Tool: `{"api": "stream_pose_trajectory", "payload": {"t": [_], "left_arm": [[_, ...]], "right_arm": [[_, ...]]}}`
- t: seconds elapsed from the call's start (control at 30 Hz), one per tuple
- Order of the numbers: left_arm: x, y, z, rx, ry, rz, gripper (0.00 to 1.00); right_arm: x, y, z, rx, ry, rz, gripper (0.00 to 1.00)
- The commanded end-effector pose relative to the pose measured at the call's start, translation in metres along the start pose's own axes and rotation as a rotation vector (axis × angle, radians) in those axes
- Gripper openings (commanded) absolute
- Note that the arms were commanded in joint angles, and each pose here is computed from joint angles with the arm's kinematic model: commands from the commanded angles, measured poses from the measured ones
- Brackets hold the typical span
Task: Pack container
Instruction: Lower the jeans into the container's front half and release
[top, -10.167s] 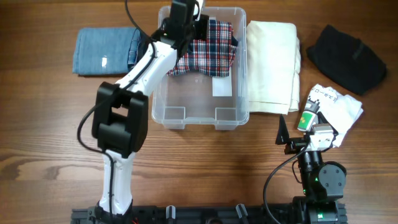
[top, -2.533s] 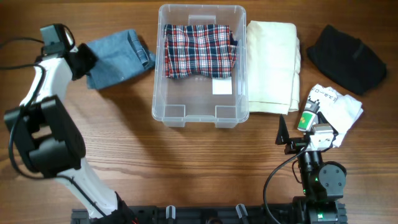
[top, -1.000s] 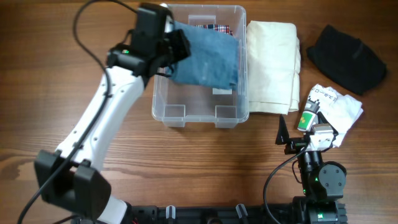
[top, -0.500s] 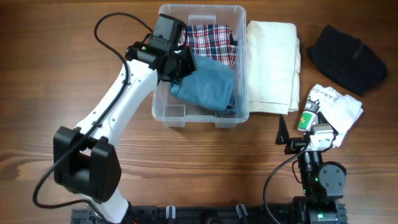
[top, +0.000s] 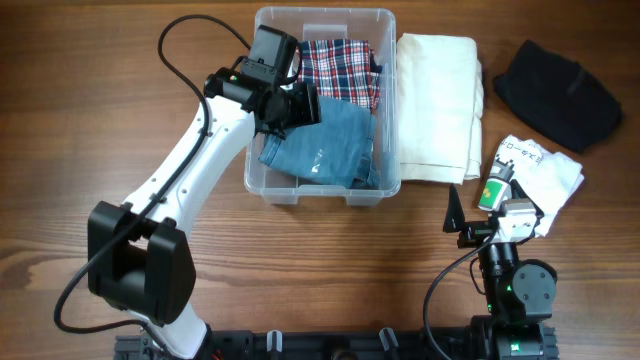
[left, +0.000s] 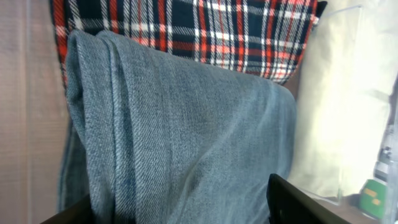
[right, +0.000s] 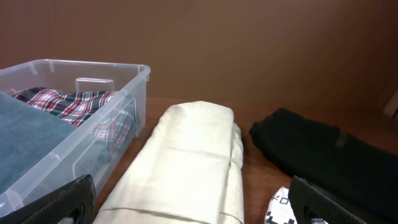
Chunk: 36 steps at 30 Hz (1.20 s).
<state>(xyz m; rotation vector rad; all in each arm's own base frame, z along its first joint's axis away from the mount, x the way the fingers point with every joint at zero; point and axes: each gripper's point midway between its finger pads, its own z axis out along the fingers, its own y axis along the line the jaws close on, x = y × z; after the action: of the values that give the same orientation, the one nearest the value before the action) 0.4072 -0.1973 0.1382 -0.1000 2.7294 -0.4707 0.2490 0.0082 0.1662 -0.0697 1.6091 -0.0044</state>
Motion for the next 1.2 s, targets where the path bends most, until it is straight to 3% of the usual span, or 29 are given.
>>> {"api": "stream_pose_trajectory", "payload": {"t": [0.0, 0.3, 0.33, 0.4, 0.43, 0.77, 1.17], "left_arm": [[-0.012, 0.003, -0.013, -0.045, -0.074, 0.053, 0.68], [-0.03, -0.001, -0.062, -0.081, -0.211, 0.117, 0.62], [-0.028, 0.001, -0.062, -0.108, -0.211, 0.123, 0.54], [-0.021, 0.003, -0.061, -0.154, -0.203, 0.138, 0.15], [-0.018, 0.002, -0.061, -0.167, -0.201, 0.147, 0.04], [-0.005, -0.013, -0.048, -0.239, -0.206, 0.218, 0.04], [0.033, 0.027, 0.069, -0.381, 0.037, 0.229, 0.04]], "right_arm": [[-0.001, -0.003, 0.0, 0.013, -0.006, -0.005, 1.0], [-0.001, -0.003, 0.0, 0.013, -0.006, -0.005, 1.0], [-0.001, -0.003, 0.0, 0.013, -0.006, -0.005, 1.0], [-0.001, -0.003, 0.0, 0.013, -0.006, -0.005, 1.0], [-0.001, -0.003, 0.0, 0.013, -0.006, -0.005, 1.0], [-0.001, -0.003, 0.0, 0.013, -0.006, -0.005, 1.0], [-0.001, -0.003, 0.0, 0.013, -0.006, -0.005, 1.0]]}}
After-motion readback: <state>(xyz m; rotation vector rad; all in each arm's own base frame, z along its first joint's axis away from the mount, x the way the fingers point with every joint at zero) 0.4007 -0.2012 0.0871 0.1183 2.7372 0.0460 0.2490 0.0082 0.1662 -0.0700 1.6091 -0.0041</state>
